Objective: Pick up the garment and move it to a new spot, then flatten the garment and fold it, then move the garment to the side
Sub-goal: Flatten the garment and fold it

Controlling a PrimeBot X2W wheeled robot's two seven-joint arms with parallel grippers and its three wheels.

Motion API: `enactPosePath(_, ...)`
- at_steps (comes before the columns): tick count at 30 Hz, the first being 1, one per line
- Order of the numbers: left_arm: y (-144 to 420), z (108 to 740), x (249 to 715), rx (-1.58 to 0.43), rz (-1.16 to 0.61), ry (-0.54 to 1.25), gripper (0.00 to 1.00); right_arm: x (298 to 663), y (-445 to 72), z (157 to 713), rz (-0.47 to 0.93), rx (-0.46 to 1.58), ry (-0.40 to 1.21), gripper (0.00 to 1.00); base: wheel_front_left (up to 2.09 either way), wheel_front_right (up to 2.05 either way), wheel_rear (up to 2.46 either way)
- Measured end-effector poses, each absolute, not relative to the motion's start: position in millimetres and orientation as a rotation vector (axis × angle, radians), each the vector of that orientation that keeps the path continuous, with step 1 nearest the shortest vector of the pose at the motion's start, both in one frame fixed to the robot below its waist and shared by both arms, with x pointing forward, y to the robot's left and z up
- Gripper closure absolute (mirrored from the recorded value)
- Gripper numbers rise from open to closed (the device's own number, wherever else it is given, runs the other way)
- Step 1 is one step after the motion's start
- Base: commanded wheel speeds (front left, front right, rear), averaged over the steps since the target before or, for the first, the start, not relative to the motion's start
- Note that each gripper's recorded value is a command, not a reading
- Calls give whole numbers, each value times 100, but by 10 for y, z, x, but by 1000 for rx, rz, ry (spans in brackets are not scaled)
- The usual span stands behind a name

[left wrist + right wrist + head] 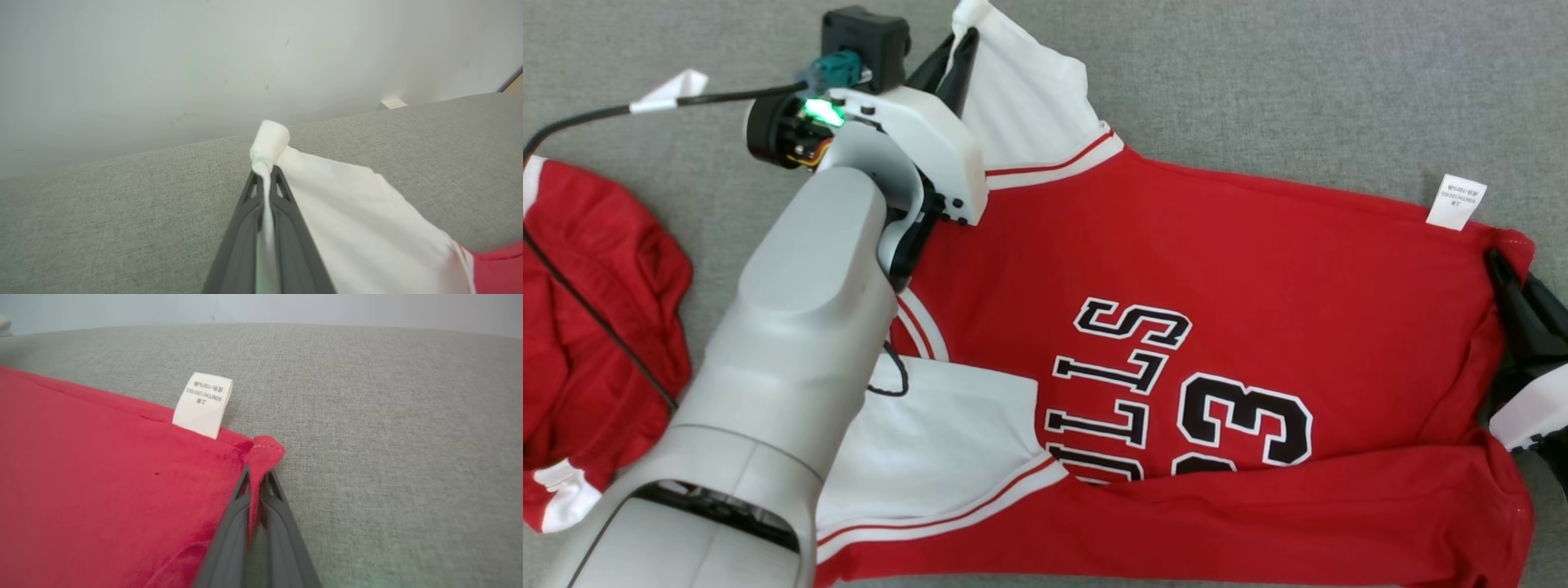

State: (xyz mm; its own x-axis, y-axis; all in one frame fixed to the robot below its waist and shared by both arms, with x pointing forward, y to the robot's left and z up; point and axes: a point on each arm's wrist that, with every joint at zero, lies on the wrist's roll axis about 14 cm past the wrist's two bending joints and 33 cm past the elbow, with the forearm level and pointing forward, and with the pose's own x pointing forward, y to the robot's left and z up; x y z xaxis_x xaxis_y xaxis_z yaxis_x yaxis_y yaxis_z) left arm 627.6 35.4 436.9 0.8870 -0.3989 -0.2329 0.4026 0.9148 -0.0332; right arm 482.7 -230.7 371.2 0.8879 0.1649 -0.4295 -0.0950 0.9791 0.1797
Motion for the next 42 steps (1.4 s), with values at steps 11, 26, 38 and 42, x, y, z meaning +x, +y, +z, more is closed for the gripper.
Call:
enactPosePath(11,789,5078,6287,-102,-292,-9,100,5137,-2483,4557,134,85,173,100,0,0,0)
enactPosePath(26,1423,4426,4830,-325,-81,141,100,4744,-2090,4358,221,120,248,100,0,0,0)
enactPosePath(38,1288,4027,4308,-396,-65,331,0,4407,-2040,4029,176,206,321,0,0,0,0)
enactPosePath(42,1324,4040,4236,-386,-48,323,0,4232,-2018,4002,156,242,318,0,0,0,0)
